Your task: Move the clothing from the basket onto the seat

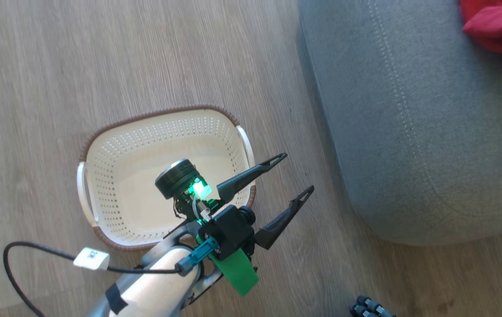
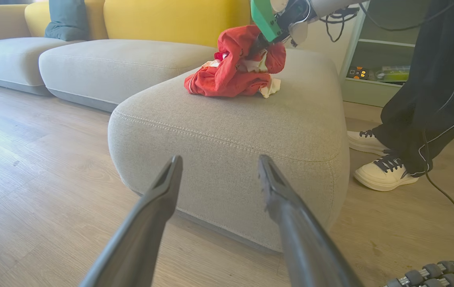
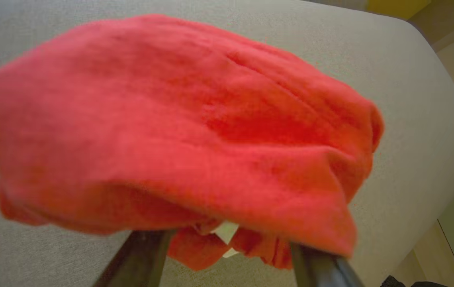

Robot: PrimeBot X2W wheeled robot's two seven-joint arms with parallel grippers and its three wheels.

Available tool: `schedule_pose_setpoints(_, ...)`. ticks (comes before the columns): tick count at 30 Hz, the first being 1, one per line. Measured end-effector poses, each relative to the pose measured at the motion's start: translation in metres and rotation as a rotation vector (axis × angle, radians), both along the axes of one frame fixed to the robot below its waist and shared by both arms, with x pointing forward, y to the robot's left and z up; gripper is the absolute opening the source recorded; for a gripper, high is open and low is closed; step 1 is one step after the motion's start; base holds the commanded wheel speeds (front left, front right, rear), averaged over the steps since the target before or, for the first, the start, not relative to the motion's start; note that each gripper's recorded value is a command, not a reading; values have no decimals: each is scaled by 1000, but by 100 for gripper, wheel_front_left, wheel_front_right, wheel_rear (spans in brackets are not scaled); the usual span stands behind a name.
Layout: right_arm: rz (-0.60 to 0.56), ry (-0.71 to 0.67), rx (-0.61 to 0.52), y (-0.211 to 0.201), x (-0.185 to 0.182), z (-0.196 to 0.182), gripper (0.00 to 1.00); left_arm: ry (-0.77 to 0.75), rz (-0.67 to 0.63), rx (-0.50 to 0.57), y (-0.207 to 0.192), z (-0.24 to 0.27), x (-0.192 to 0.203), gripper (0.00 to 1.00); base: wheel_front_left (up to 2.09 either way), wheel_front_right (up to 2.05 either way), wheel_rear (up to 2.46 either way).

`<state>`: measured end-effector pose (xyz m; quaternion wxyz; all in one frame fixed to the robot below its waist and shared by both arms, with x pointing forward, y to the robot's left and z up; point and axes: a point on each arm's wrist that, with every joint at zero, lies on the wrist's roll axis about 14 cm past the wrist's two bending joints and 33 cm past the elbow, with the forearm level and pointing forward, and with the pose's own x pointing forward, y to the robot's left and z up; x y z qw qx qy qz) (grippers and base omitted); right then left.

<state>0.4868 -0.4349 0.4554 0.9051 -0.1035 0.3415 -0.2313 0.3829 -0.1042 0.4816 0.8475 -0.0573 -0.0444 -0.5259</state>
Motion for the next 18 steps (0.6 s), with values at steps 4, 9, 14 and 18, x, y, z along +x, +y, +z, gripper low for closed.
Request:
schedule_pose_setpoints(4, 2, -19, 8, 2, 7, 23, 100, -20, 13, -15, -1, 13, -3, 100, 0, 0, 0)
schedule_pose_setpoints(9, 5, 10, 39, 11, 2, 34, 100, -8, 21, -12, 0, 18, -18, 100, 0, 0, 0)
schedule_pose_setpoints(14, 27, 4, 41, 18, 0, 51, 100, -27, 31, -21, 0, 30, -26, 100, 0, 0, 0)
schedule_pose_setpoints(18, 47, -19, 50, 26, -1, 66, 100, -56, 48, -32, 1, 43, -27, 100, 0, 0, 0)
